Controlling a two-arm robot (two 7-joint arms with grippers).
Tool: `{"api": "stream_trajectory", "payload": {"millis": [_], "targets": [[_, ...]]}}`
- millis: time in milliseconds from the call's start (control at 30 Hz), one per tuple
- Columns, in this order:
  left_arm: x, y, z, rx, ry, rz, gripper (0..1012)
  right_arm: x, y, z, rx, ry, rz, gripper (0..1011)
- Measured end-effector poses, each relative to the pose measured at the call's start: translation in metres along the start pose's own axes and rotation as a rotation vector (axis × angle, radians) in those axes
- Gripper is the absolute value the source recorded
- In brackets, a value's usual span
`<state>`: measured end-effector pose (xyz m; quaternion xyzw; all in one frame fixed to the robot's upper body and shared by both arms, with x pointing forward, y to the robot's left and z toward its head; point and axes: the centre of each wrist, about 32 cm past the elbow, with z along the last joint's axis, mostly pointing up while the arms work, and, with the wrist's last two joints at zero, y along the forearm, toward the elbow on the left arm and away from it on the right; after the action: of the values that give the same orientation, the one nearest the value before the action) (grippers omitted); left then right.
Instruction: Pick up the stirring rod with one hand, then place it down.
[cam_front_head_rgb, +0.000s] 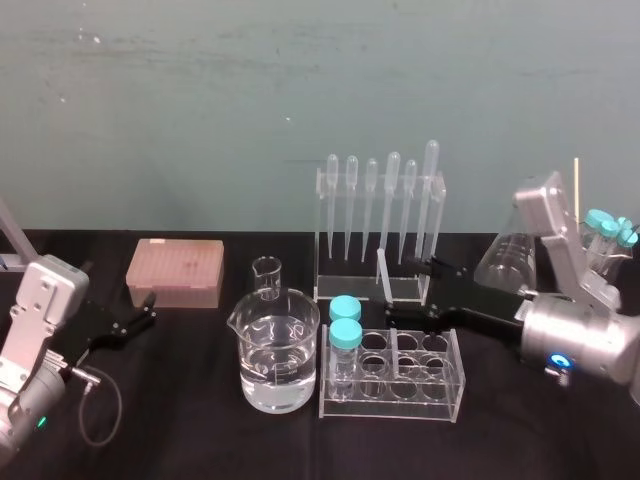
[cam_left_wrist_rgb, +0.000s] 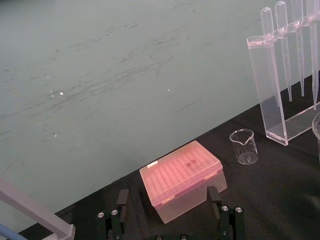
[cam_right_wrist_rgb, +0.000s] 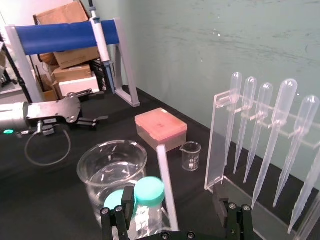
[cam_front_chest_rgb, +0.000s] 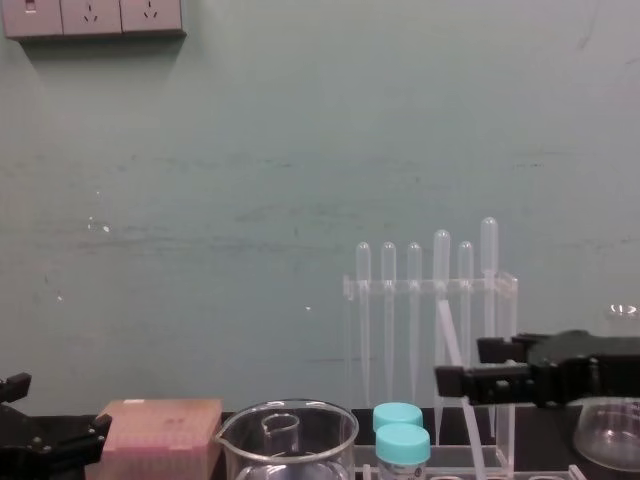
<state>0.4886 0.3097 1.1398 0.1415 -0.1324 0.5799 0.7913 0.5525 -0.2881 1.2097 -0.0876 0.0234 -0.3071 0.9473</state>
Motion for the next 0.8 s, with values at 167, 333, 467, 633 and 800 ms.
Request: {"api": "stream_trajectory", "payload": {"millis": [167, 333, 467, 633, 800], "targets": [[0.0000, 0.000, 0.000, 0.000, 0.000, 0.000, 1000, -0.0086, -0.025, -0.010, 0.002, 0.005, -0.012, 1004], [0.0000, 0.000, 0.000, 0.000, 0.000, 0.000, 1000, -0.0155, -0.055, -0.021, 0.013, 0.021, -0.054, 1004], [0.0000, 0.000, 0.000, 0.000, 0.000, 0.000, 1000, -0.0208, -0.074, -0.034, 0.044, 0.016, -0.204, 1004], [0.0000, 0.000, 0.000, 0.000, 0.000, 0.000, 1000, -0.0256, -0.071, -0.052, 0.076, -0.010, -0.436, 1004], [0.0000, 0.000, 0.000, 0.000, 0.000, 0.000, 1000, -0.0251, -0.052, -0.082, 0.073, 0.001, -0.635, 1004]]}}
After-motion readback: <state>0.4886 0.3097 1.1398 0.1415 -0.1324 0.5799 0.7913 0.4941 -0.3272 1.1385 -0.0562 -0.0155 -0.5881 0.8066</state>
